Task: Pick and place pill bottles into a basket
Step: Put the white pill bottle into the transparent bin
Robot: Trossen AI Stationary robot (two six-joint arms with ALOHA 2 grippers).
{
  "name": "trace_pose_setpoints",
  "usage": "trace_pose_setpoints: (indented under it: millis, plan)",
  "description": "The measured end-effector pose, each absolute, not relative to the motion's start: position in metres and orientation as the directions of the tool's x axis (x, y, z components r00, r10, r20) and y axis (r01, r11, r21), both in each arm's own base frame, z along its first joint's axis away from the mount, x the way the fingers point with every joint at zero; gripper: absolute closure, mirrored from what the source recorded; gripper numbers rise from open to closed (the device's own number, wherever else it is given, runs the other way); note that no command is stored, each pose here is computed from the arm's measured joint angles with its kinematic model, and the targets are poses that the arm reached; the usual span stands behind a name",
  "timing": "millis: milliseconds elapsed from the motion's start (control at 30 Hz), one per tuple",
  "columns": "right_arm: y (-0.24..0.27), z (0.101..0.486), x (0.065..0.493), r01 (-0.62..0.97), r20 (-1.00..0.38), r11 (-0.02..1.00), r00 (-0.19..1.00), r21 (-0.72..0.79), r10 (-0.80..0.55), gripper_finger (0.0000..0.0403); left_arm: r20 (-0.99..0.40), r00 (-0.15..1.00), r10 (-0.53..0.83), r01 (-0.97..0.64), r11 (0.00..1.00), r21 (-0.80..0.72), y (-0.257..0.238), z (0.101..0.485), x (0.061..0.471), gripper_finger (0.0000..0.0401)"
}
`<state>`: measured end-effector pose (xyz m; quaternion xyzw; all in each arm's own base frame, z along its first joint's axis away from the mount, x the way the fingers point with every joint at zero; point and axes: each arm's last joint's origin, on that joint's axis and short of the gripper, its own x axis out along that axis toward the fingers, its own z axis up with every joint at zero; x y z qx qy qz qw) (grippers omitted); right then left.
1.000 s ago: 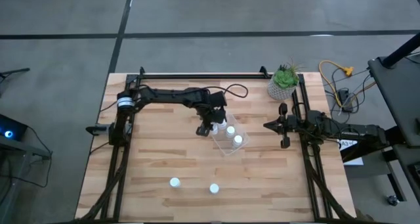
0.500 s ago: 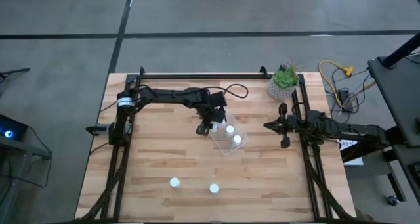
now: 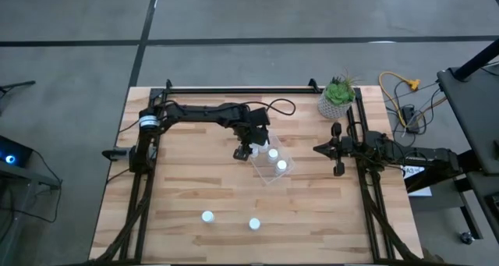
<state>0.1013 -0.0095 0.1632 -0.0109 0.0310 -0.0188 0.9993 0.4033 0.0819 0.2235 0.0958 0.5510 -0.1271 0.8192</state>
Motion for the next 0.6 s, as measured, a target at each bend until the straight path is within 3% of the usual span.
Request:
trace_pose_setpoints:
  millis: [433, 600]
  plan:
    - [-0.009, 0.163, 0.101, 0.037, -0.062, 0.999, 0.997, -0.024, -0.038, 0.0394, -0.923, 0.374, -0.092, 0.315, 0.949, 0.033, 0.072, 0.259, 0.387, 0.0170]
    - [-0.010, 0.163, 0.101, 0.037, -0.062, 0.999, 0.997, -0.023, -0.039, 0.0394, -0.916, 0.400, -0.028, 0.312, 0.944, 0.107, 0.055, 0.283, 0.376, 0.0170]
